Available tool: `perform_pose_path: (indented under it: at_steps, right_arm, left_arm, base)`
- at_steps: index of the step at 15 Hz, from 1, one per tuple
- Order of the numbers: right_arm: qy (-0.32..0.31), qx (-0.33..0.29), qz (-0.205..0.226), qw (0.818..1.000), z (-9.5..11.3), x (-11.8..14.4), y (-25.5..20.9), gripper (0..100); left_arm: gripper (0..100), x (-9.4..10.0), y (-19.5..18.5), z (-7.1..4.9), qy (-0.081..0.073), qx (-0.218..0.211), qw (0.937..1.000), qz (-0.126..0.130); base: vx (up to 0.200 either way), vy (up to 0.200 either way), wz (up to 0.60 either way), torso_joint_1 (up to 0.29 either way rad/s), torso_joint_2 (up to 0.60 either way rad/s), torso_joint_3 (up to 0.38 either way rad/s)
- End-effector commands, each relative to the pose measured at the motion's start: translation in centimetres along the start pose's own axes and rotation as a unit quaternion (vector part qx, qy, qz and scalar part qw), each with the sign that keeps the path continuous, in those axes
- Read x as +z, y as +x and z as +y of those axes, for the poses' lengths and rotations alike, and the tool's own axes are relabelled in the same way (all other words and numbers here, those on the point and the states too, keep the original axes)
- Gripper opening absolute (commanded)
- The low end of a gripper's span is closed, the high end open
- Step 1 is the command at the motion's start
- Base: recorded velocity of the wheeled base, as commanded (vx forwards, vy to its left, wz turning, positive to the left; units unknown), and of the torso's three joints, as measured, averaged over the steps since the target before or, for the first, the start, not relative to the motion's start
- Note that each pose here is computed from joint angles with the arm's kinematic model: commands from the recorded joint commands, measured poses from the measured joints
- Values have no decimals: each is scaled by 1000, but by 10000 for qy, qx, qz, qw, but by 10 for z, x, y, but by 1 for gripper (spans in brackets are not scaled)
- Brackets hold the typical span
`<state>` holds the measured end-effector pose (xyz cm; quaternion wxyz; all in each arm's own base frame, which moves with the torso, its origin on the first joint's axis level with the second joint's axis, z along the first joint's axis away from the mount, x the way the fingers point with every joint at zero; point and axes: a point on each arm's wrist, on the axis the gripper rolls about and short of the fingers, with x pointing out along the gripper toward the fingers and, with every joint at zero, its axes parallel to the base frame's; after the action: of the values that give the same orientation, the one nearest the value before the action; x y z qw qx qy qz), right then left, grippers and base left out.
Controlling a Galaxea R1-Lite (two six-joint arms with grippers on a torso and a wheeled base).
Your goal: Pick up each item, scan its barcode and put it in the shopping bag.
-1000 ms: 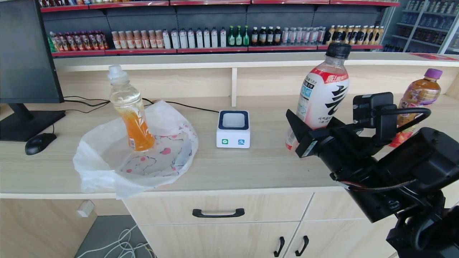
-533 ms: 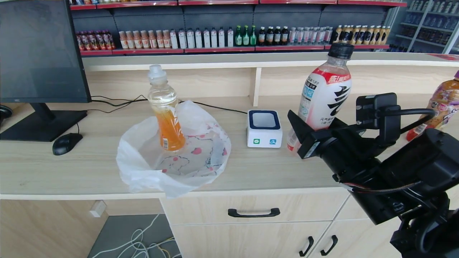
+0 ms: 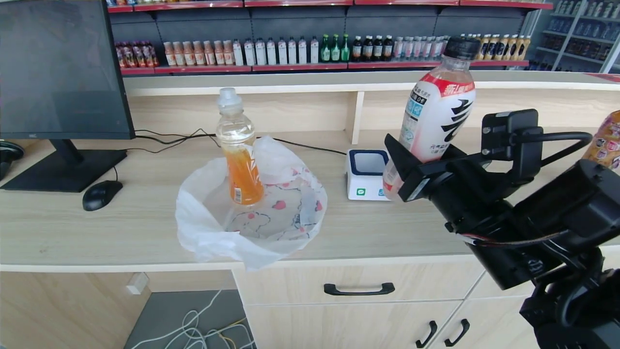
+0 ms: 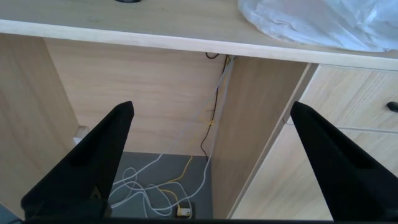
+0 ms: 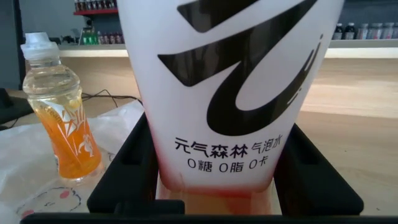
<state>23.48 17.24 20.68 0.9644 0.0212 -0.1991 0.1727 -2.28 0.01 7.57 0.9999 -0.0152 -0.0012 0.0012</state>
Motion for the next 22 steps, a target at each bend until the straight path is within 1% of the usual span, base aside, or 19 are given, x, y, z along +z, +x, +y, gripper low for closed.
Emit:
perform_pose_path:
  at_steps: [1,2,4,5,6,7,8,9,11,14,17,19,21,22]
  right_arm:
    - [-535,121,65,9985,-17,-8,2,0]
    - [-852,343,56,9958,-22,-12,4,0]
    - [-1640,66,31,9864,-43,-14,12,0]
    - [-1877,27,-40,9822,-44,-13,17,0]
    - [-2005,82,-87,9796,-41,-18,25,0]
    - [-2144,386,-190,9758,-37,-24,34,0]
    - [-2231,522,-245,9731,-37,-26,37,0]
    - [-2572,759,-421,9625,-40,-34,50,0]
    - [-2764,847,-511,9559,-40,-39,59,0]
    - [-3177,1298,-819,9357,-48,-43,68,0]
    - [-3331,1765,-1120,9194,-55,-49,79,0]
    - [-3328,1965,-1254,9137,-57,-58,89,0]
    - [-3402,2259,-1586,8989,-60,-61,103,0]
    - [-3428,2382,-1653,8935,-60,-63,105,0]
  left_arm:
    - [100,0,0,0,-1,4,10000,4]
    - [100,0,0,0,-1,4,10000,4]
    - [100,0,0,0,-9,4,10000,-4]
    - [100,0,0,0,-9,3,10000,-11]
    - [100,0,0,0,-1,3,10000,-11]
    - [100,0,0,0,6,3,10000,-11]
    - [100,0,0,0,6,3,10000,-11]
    - [100,0,0,0,37,4,10000,-4]
    - [100,0,0,0,29,4,10000,4]
    - [100,0,0,0,45,4,10000,-4]
    - [100,1,0,0,52,3,10000,-27]
    - [100,1,0,0,45,3,10000,-19]
    - [100,1,0,0,45,3,10000,-27]
    - [100,1,0,0,52,3,10000,-27]
  base:
    - [0,0,0,0,0,0]
    - [0,0,0,0,0,0]
    - [0,0,0,0,0,0]
    - [0,0,0,0,0,0]
    - [0,0,0,0,0,0]
    - [0,0,0,0,0,0]
    - [0,0,0,0,0,0]
    - [0,0,0,0,0,0]
    - [0,0,0,0,0,0]
    - [0,0,0,0,0,0]
    - [0,0,0,0,0,0]
    - [0,0,0,0,0,0]
    - [0,0,0,0,0,0]
    - [0,0,0,0,0,0]
